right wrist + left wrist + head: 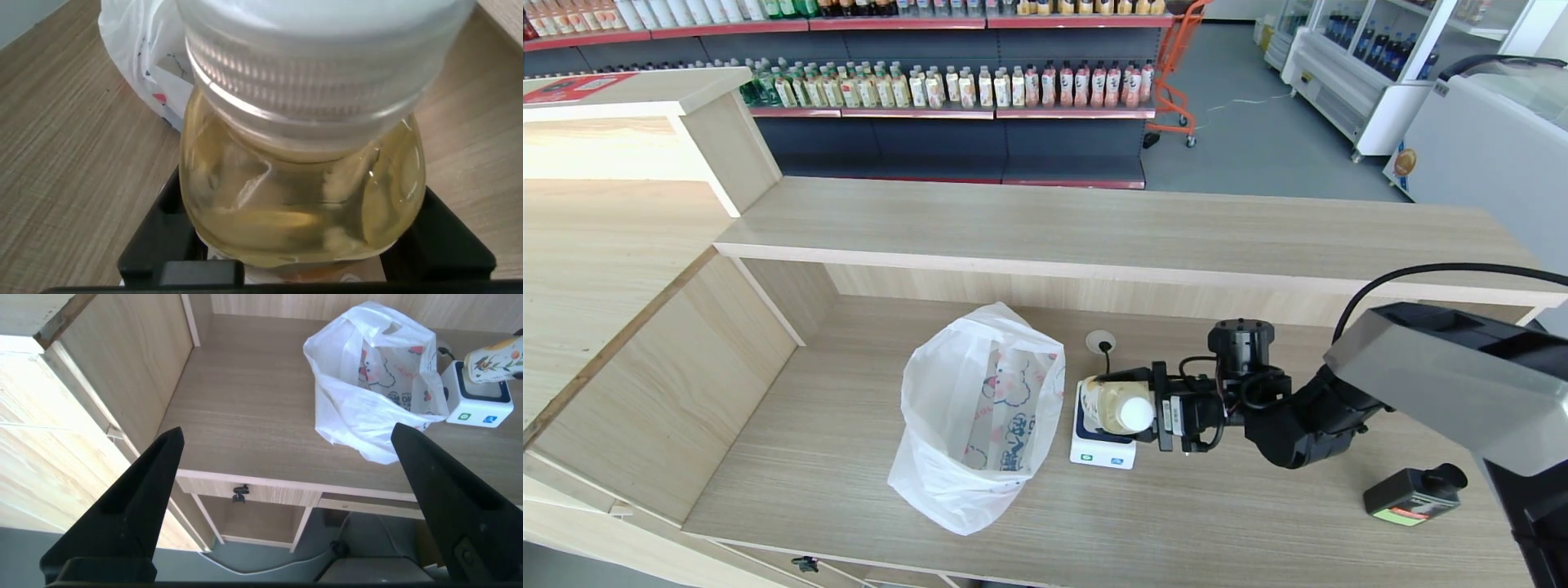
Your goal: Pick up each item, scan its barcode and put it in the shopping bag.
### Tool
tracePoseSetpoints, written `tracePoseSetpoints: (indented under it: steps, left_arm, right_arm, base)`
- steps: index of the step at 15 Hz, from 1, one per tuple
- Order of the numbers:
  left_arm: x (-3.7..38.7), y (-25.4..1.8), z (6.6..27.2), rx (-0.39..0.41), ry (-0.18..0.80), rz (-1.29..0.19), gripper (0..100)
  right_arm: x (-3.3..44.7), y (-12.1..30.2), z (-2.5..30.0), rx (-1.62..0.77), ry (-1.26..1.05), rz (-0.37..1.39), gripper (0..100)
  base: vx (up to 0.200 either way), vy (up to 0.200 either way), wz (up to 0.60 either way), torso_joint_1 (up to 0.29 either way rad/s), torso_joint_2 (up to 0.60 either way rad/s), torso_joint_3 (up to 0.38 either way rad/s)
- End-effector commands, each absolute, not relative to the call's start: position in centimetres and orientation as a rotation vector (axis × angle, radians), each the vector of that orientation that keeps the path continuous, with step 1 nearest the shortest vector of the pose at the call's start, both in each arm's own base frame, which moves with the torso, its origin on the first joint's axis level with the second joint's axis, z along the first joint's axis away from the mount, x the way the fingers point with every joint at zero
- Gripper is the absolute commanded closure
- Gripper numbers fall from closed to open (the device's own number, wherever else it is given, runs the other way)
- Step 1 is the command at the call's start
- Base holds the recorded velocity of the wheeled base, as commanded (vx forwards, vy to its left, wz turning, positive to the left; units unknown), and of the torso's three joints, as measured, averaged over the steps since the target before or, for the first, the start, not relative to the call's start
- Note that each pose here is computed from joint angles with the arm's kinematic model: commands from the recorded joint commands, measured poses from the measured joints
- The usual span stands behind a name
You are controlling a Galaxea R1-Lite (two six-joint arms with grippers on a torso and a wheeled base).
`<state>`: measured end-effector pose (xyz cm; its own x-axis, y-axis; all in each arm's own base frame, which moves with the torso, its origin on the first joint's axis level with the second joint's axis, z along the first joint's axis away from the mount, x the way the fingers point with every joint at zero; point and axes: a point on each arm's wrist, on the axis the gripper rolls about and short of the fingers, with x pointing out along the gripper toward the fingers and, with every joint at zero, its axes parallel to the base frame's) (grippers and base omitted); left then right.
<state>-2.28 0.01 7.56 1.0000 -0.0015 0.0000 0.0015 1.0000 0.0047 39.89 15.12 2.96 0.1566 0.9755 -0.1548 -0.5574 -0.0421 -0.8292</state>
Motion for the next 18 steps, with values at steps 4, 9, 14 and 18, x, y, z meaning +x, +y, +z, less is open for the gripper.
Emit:
tracePoseSetpoints:
  steps: [4,9,14,18]
  left_arm:
    - [-2.3,0.0,7.5,0.005,0.000,-0.002,0]
    - [-2.3,0.0,7.5,0.005,0.000,-0.002,0]
    - [-2.3,0.0,7.6,0.005,-0.002,-0.002,0]
    - [-2.3,0.0,7.5,0.005,0.000,-0.002,0]
  right_arm:
    - [37.1,10.6,8.7,-0.772,-0.438,1.293,100]
    - [27.0,5.2,16.7,-0.285,-0.118,1.211,100]
    - [20.0,4.3,19.1,0.224,0.136,0.925,100]
    - [20.0,3.5,19.6,0.286,0.110,0.687,100]
  base:
    - [0.000,0.000,0.00,0.000,0.00,0.000]
    - [0.000,0.000,0.00,0.000,0.00,0.000]
    - [0.000,0.000,0.00,0.000,0.00,0.000]
    - [0.000,0.000,0.00,0.000,0.00,0.000]
